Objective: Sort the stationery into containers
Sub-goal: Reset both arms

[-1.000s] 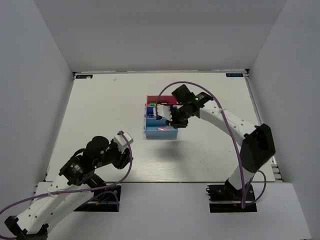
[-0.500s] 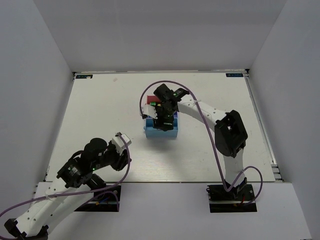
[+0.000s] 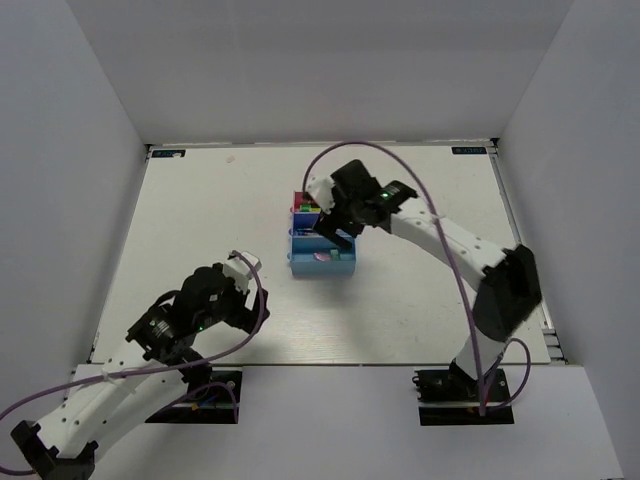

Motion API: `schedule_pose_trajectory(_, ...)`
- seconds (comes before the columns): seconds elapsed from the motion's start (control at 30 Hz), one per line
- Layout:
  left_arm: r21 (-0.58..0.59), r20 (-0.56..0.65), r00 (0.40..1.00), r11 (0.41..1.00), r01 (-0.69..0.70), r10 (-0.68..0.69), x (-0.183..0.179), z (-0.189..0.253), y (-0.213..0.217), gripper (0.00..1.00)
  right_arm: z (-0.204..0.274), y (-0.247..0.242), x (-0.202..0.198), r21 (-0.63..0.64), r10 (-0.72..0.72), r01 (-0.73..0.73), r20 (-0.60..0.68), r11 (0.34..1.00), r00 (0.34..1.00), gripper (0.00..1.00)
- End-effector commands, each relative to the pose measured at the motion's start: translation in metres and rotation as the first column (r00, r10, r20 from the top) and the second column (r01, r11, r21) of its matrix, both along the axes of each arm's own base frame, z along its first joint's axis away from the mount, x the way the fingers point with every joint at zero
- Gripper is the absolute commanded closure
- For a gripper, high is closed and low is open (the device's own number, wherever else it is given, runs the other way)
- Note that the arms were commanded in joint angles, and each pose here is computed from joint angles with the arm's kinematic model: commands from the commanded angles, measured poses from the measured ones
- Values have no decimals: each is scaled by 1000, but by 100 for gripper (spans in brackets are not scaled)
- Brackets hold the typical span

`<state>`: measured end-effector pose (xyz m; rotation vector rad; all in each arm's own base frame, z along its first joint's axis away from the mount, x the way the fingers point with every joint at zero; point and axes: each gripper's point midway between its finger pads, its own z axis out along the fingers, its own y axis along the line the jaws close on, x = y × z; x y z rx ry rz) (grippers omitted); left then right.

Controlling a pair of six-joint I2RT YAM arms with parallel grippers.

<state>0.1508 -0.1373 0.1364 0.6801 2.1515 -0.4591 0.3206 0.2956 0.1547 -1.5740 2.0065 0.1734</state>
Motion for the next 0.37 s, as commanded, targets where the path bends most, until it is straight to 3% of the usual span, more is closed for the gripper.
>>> schedule_pose_trajectory(0.0, -30, 19, 982, 982, -188, 189, 28, 19, 5, 1, 66, -46, 22, 232, -436, 403, 114, 885, 892, 9)
schedule_pose_trajectory(0.07, -24, -24, 975, 974, -223, 223, 37, 16, 1, 1, 93, -70, 13, 326, -517, 454, 139, 829, 845, 9)
schedule_pose_trajectory(0.2, -65, -101, 964, 965, -252, 245, 53, 19, -8, 1, 110, -122, 3, 387, -636, 524, 264, 759, 725, 9)
schedule_pose_trajectory(0.33, -152, -184, 950, 948, -280, 252, 73, 21, -15, 1, 125, -181, -7, 434, -729, 586, 417, 684, 543, 9)
